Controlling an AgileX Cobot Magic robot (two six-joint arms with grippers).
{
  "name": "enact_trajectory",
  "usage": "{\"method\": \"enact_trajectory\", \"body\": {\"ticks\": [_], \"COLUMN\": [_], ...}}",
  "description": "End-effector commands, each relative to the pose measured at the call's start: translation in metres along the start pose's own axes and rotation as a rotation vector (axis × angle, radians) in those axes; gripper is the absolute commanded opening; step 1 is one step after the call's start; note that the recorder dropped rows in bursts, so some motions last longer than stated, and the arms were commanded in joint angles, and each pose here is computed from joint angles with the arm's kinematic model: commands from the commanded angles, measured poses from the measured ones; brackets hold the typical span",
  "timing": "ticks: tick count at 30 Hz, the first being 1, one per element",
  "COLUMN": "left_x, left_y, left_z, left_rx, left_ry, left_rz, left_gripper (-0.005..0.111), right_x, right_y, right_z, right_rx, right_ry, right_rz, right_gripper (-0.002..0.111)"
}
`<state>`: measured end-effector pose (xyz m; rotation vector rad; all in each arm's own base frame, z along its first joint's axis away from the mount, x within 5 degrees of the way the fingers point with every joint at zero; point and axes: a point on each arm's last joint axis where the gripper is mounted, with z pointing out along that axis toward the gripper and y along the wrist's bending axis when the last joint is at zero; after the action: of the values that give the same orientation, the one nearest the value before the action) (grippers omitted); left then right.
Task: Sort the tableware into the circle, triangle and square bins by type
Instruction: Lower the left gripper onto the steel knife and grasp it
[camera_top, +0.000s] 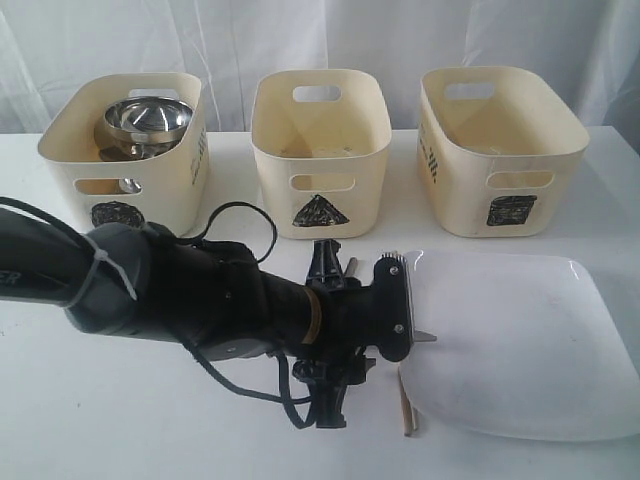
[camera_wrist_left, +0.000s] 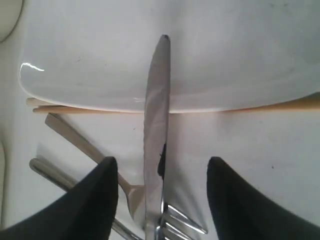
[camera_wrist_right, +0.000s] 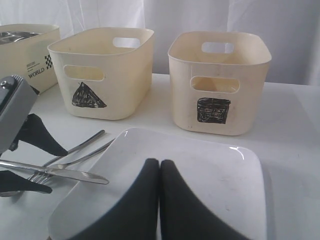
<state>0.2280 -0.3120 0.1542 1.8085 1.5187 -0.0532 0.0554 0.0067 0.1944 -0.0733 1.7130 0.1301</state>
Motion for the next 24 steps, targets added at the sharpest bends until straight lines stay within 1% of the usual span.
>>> {"method": "enact_trajectory", "body": {"ticks": [1, 9, 12, 16, 18, 24], "left_x": [0.004, 0.005, 0.01, 0.007, 0.009, 0.01], "left_y": [-0.002, -0.004, 0.001, 0.003, 0.001, 0.001], "left_z": [0.006, 0.01, 0.014, 0.019, 0.024, 0.025], "left_rx": [0.012, 0.017, 0.006, 0.002, 0.009, 0.013], "left_ry": [0.017, 0.012, 0.003, -0.002, 0.004, 0.013], "left_rz": [-0.009, -0.008, -0.023, -0.018, -0.02, -0.02], "left_gripper": [0.058, 0.058, 0.058, 0.058, 0.058, 0.056], "right_x": [0.001, 0.001, 0.001, 0.001, 0.001, 0.001], "right_y": [0.0, 0.0, 0.0, 0.0, 0.0, 0.0], "right_z": [0.0, 0.0, 0.0, 0.0, 0.0, 0.0], "right_rx": [0.006, 0.006, 0.006, 0.006, 0.006, 0.006], "right_ry": [-0.009, -0.009, -0.009, -0.009, -0.009, -0.009], "right_rz": [-0.004, -0.004, -0.004, -0.004, -0.002, -0.002], "right_gripper": [0.0, 0.0, 0.0, 0.0, 0.0, 0.0]}}
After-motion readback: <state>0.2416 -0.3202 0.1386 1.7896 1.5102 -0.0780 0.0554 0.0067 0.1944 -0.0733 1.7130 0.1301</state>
